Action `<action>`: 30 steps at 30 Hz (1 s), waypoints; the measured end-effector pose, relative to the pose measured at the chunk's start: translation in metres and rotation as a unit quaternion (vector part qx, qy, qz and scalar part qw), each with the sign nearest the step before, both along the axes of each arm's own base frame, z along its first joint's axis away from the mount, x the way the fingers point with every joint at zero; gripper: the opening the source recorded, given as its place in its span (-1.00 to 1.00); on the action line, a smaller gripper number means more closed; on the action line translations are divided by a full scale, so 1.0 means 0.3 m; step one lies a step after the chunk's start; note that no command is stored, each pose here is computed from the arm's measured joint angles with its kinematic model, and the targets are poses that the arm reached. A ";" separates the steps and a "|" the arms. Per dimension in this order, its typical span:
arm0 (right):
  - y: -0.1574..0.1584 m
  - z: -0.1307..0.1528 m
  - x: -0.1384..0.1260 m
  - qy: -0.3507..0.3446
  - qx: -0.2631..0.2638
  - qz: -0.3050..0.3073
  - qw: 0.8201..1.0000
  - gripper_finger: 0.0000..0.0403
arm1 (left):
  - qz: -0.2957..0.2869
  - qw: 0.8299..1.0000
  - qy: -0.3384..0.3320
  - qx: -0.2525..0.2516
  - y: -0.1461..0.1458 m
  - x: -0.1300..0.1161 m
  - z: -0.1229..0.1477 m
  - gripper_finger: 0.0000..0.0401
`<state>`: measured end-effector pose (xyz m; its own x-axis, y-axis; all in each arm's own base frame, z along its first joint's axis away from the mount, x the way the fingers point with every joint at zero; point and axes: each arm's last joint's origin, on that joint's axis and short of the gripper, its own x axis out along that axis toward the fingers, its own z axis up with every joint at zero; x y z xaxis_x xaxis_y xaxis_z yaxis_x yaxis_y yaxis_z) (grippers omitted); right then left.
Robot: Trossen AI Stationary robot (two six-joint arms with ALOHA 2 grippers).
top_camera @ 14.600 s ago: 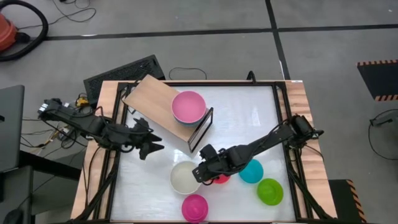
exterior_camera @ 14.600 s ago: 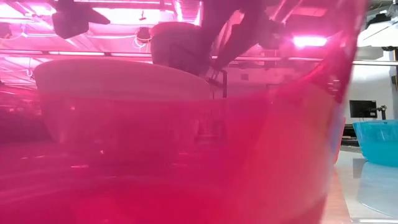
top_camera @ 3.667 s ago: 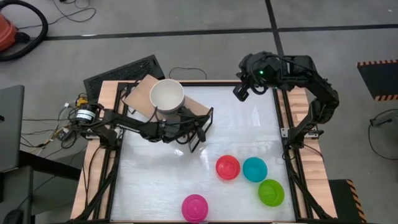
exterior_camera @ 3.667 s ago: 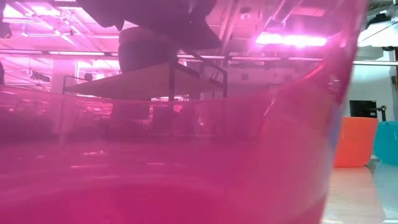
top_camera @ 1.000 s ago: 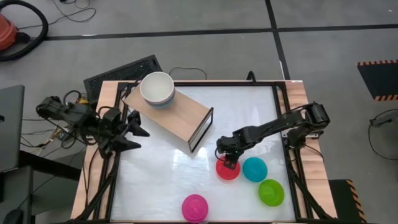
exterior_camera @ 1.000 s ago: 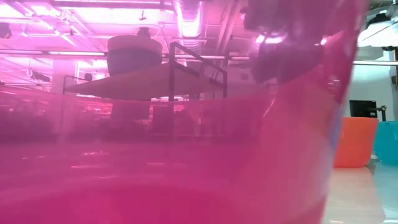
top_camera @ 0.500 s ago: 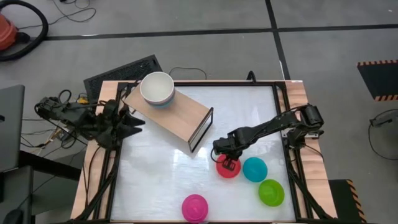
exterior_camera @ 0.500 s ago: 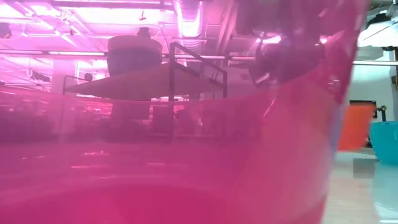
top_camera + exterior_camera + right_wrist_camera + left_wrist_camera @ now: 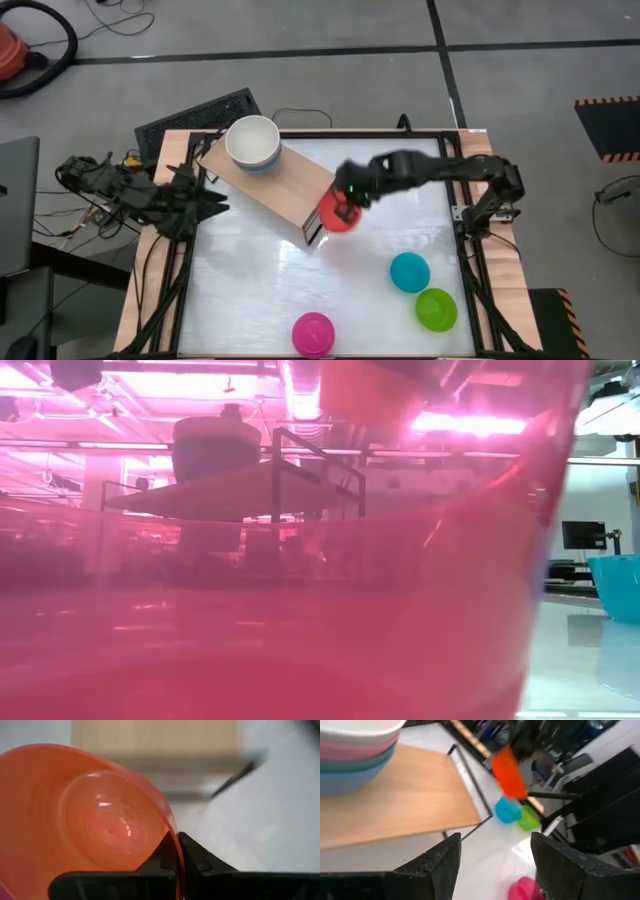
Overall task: Place and stack bowls onto a shelf
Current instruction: Put the orange transparent bowl on the shelf
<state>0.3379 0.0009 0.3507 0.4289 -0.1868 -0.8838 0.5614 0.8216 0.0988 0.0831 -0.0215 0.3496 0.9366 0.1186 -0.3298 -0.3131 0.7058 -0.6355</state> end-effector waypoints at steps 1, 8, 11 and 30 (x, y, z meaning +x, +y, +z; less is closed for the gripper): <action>-0.027 0.027 0.008 -0.020 -0.012 -0.017 1.000 -0.89 | 0.001 1.000 0.007 -0.001 0.001 -0.002 -0.005 0.13; -0.198 0.095 0.103 -0.102 -0.036 -0.072 0.991 -0.89 | 0.002 1.000 0.013 0.002 0.002 -0.003 -0.009 0.13; -0.251 0.076 0.156 -0.092 -0.040 -0.070 0.992 -0.89 | 0.002 1.000 0.013 0.004 0.002 -0.003 -0.009 0.13; -0.352 -0.083 0.301 0.006 0.011 -0.032 0.999 -0.89 | 0.003 1.000 0.013 0.001 0.002 -0.003 -0.009 0.13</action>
